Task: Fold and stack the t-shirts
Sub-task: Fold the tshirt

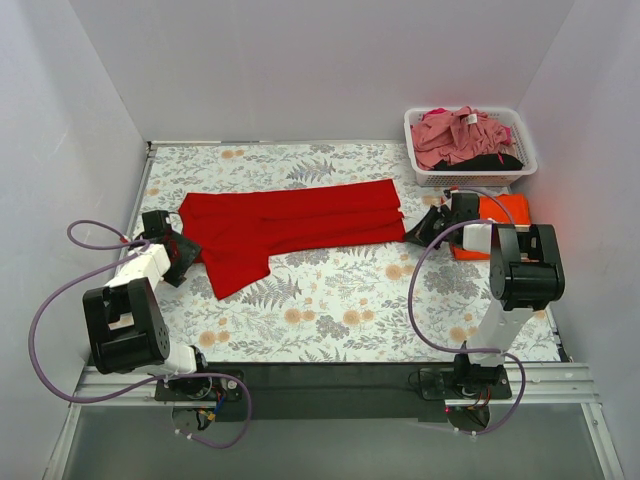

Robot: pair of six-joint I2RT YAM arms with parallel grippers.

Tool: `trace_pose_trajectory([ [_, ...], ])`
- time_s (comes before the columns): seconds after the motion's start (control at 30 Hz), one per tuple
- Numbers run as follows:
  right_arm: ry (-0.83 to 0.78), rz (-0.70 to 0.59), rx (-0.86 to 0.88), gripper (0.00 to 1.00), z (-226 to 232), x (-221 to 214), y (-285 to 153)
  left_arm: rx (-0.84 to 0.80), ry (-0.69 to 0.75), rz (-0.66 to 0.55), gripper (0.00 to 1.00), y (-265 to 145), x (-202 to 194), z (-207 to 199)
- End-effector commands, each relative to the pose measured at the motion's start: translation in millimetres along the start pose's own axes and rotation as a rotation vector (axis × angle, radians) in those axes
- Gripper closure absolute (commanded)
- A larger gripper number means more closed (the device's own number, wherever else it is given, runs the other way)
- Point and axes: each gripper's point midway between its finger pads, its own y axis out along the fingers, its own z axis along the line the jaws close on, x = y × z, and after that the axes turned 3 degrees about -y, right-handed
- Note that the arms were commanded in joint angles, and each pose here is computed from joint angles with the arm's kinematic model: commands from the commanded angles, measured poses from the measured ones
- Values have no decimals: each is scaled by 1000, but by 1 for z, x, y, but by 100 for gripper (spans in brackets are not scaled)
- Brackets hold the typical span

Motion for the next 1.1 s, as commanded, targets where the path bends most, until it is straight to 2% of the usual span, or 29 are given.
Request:
trace_pose_trajectory([
  [0.0,35,22,-128,99,-48,-10,-14,-31,-14,6,35,-4,1,-4],
  [0.17,38,-9,-179,99,-73,2,-33,-66,-31,49,38,-7,-9,-8],
  [0.43,16,1,-184,99,-74,6,-32,-173,-47,171,44,-13,-38,-18],
  [0.53,17,5,-187,99,-76,4,-32,-228,-54,172,44,-19,-39,-26],
  [0.97,-16,-15,-208,99,-78,9,-35,-212,-63,113,44,-19,-23,-29],
  [1.07,-11,4,-223,99,-81,4,-36,-186,-77,95,50,-15,-20,-26],
])
